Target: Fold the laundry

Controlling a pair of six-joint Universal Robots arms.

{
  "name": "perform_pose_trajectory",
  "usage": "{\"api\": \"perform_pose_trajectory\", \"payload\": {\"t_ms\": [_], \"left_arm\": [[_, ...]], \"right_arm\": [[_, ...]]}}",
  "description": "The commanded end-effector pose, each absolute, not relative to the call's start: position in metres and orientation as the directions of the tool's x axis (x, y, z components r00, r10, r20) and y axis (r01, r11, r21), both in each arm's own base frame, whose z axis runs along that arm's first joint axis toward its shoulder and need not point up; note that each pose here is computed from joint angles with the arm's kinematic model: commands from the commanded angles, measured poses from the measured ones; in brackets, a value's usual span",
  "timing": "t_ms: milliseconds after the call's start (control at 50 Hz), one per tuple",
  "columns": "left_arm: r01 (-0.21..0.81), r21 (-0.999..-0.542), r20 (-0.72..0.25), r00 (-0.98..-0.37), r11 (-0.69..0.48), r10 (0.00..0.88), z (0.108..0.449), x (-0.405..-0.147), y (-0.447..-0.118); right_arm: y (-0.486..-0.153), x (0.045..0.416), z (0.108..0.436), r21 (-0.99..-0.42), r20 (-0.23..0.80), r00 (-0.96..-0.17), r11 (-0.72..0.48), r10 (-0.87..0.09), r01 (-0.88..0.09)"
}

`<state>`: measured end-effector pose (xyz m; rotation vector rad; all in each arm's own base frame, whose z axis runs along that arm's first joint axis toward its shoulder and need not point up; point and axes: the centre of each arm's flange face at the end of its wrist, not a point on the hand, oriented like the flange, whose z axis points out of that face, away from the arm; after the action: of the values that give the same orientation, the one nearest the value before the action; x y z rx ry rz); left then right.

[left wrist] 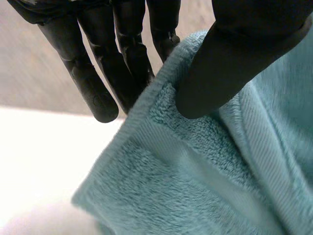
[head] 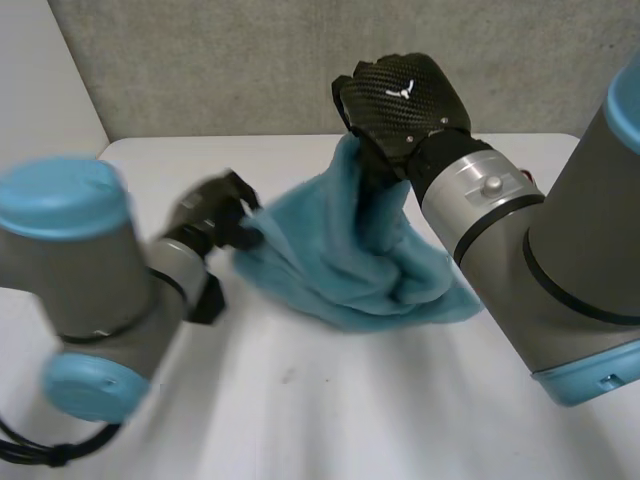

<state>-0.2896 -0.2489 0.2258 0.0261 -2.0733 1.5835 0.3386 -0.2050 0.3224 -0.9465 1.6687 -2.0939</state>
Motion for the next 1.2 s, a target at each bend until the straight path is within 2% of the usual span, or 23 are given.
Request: {"api": "perform_pose_trajectory", "payload": {"t_ms": [20,100,160,240,260,300,360,380,480,560,580,600,680,760,960,1020,1120,1200], "left_arm": [[-0.184,-0.973,0.222,-0.916,0.141,0.334,0.275,-0.246,-0.262],[-0.07,-0.992,0.1,-0.938,0.101,0.331,0.278,-0.231,-0.269],[-0.019,-0.995,0.052,-0.942,0.102,0.332,0.279,-0.227,-0.268],[0.017,-0.993,0.024,-0.943,0.119,0.333,0.279,-0.224,-0.262],[0.014,-0.993,0.026,-0.942,0.115,0.336,0.282,-0.223,-0.26],[0.009,-0.996,0.023,-0.94,0.093,0.339,0.289,-0.223,-0.255],[0.002,-0.997,0.023,-0.939,0.071,0.344,0.296,-0.223,-0.251],[-0.001,-0.998,0.02,-0.939,0.056,0.345,0.3,-0.223,-0.25],[-0.017,-1.0,0.017,-0.937,0.003,0.348,0.317,-0.222,-0.245],[-0.026,-0.999,0.016,-0.936,-0.026,0.352,0.326,-0.222,-0.243],[-0.026,-0.999,0.016,-0.936,-0.026,0.352,0.326,-0.222,-0.243],[-0.033,-0.999,0.018,-0.935,-0.036,0.353,0.33,-0.223,-0.242],[-0.038,-0.998,0.018,-0.932,-0.049,0.362,0.334,-0.224,-0.238],[-0.04,-0.998,0.018,-0.928,-0.052,0.371,0.335,-0.227,-0.236],[-0.046,-0.996,0.014,-0.918,-0.072,0.397,0.342,-0.233,-0.229],[-0.051,-0.996,0.015,-0.917,-0.08,0.398,0.344,-0.233,-0.228],[-0.058,-0.994,0.018,-0.916,-0.088,0.4,0.348,-0.234,-0.229],[-0.065,-0.993,0.019,-0.917,-0.103,0.399,0.353,-0.234,-0.229]], "right_arm": [[-0.196,0.337,0.297,-0.954,0.299,-0.706,-0.206,-0.641,-0.217],[-0.193,0.342,0.262,-0.952,0.277,-0.647,-0.113,-0.711,-0.283],[-0.192,0.344,0.247,-0.951,0.229,-0.609,-0.04,-0.759,-0.307],[-0.195,0.344,0.248,-0.96,0.18,-0.613,-0.001,-0.769,-0.281],[-0.199,0.343,0.25,-0.964,0.164,-0.627,0.009,-0.761,-0.264],[-0.23,0.328,0.26,-0.982,0.08,-0.717,0.069,-0.692,-0.177],[-0.253,0.311,0.262,-0.987,0.001,-0.777,0.126,-0.629,-0.103],[-0.263,0.303,0.262,-0.985,-0.057,-0.801,0.165,-0.597,-0.053],[-0.281,0.291,0.251,-0.966,-0.173,-0.822,0.257,-0.542,0.034],[-0.294,0.29,0.217,-0.933,-0.223,-0.831,0.358,-0.51,0.031],[-0.294,0.29,0.217,-0.933,-0.223,-0.831,0.358,-0.51,0.031],[-0.294,0.291,0.204,-0.914,-0.244,-0.825,0.405,-0.51,0.02],[-0.292,0.294,0.184,-0.882,-0.272,-0.814,0.472,-0.513,-0.003],[-0.292,0.302,0.169,-0.841,-0.354,-0.791,0.541,-0.499,0.035],[-0.29,0.319,0.168,-0.784,-0.488,-0.726,0.609,-0.484,0.121],[-0.276,0.339,0.172,-0.756,-0.555,-0.667,0.635,-0.497,0.156],[-0.273,0.351,0.165,-0.735,-0.593,-0.637,0.653,-0.492,0.18],[-0.259,0.37,0.153,-0.728,-0.608,-0.601,0.666,-0.518,0.162]]}}
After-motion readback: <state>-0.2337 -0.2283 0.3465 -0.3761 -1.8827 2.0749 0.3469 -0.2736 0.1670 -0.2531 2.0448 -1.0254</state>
